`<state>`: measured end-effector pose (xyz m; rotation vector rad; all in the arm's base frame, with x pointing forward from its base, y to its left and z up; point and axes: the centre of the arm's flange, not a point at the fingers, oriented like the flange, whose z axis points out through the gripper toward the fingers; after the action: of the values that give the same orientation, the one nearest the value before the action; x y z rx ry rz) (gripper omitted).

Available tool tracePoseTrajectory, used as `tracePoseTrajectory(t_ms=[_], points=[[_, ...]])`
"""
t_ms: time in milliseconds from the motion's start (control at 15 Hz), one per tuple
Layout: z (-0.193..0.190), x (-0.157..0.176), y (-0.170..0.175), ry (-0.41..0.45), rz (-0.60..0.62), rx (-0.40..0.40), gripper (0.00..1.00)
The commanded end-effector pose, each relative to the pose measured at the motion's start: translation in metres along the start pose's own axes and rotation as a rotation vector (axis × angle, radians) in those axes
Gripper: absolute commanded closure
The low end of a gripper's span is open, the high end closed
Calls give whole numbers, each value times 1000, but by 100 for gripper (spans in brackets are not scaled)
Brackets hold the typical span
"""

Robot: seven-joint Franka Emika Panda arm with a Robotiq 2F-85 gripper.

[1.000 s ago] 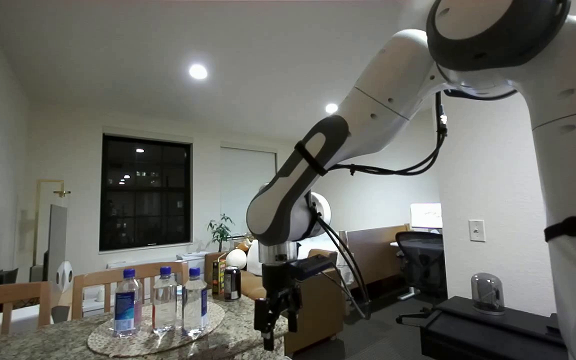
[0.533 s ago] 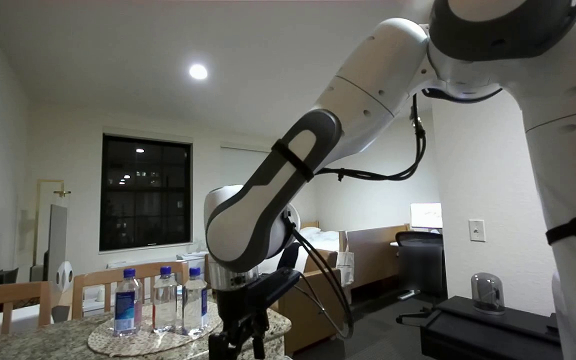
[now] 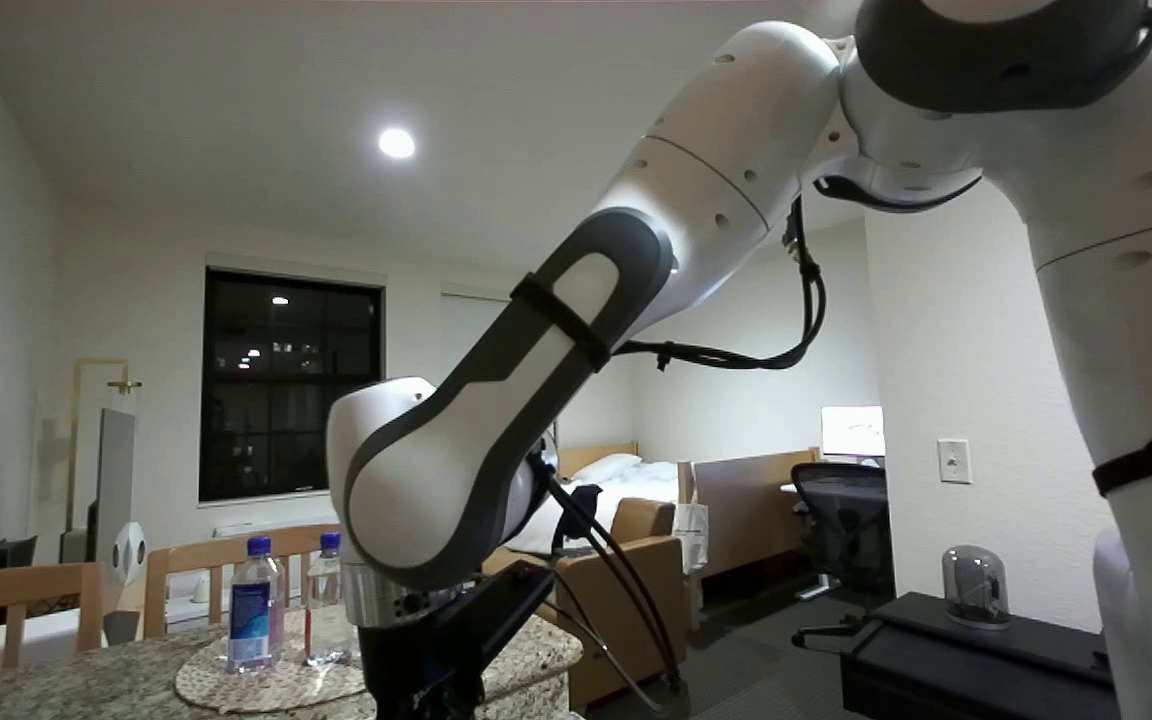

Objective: Move the grey towel to the right.

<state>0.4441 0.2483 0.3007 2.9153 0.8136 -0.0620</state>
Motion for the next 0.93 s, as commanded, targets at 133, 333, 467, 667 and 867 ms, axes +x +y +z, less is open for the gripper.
tracePoseTrajectory(t_ms=[133, 333, 467, 667, 867], points=[[7, 17, -16, 127, -46, 31, 0], [18, 31, -21, 211, -103, 64, 0], [32, 42, -22, 229, -170, 88, 0], [57, 58, -19, 250, -301, 116, 0], [73, 80, -11, 248, -425, 143, 0]])
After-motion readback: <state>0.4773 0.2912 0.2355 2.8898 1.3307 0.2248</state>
